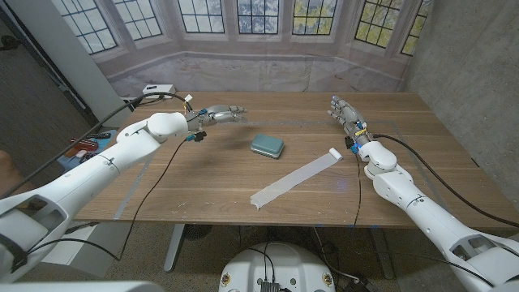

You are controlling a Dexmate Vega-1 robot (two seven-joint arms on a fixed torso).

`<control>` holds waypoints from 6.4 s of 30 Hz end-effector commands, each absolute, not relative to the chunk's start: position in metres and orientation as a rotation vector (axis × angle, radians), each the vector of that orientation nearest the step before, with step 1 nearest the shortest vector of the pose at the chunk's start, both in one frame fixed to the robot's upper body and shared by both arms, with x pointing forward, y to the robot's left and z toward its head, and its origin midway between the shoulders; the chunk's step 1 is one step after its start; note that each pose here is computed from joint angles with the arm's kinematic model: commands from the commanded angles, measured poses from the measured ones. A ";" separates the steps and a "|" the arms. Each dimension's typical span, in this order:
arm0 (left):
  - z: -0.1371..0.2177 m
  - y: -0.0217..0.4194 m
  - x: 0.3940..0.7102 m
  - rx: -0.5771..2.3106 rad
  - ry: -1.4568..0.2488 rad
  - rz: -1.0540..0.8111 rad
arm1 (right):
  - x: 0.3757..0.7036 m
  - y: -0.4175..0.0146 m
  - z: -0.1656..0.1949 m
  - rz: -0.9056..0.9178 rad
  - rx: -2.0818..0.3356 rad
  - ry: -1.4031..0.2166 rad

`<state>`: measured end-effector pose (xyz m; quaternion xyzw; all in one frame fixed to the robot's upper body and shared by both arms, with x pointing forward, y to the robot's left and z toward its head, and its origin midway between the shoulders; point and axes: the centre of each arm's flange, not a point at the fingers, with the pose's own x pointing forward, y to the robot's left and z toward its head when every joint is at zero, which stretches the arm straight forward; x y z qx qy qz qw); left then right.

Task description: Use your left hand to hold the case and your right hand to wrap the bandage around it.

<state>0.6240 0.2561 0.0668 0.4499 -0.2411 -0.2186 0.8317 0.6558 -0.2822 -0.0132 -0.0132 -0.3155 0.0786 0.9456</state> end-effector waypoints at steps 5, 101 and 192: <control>0.067 0.242 0.623 1.124 -0.453 -0.546 | 0.648 -0.290 -0.020 0.136 -0.005 -0.652; 0.094 0.187 0.607 1.777 -0.479 -0.560 | 0.631 -0.315 -0.035 0.045 0.068 -0.648; 0.049 0.148 0.619 1.967 -0.539 -0.427 | 0.645 -0.352 -0.068 -0.008 0.161 -0.598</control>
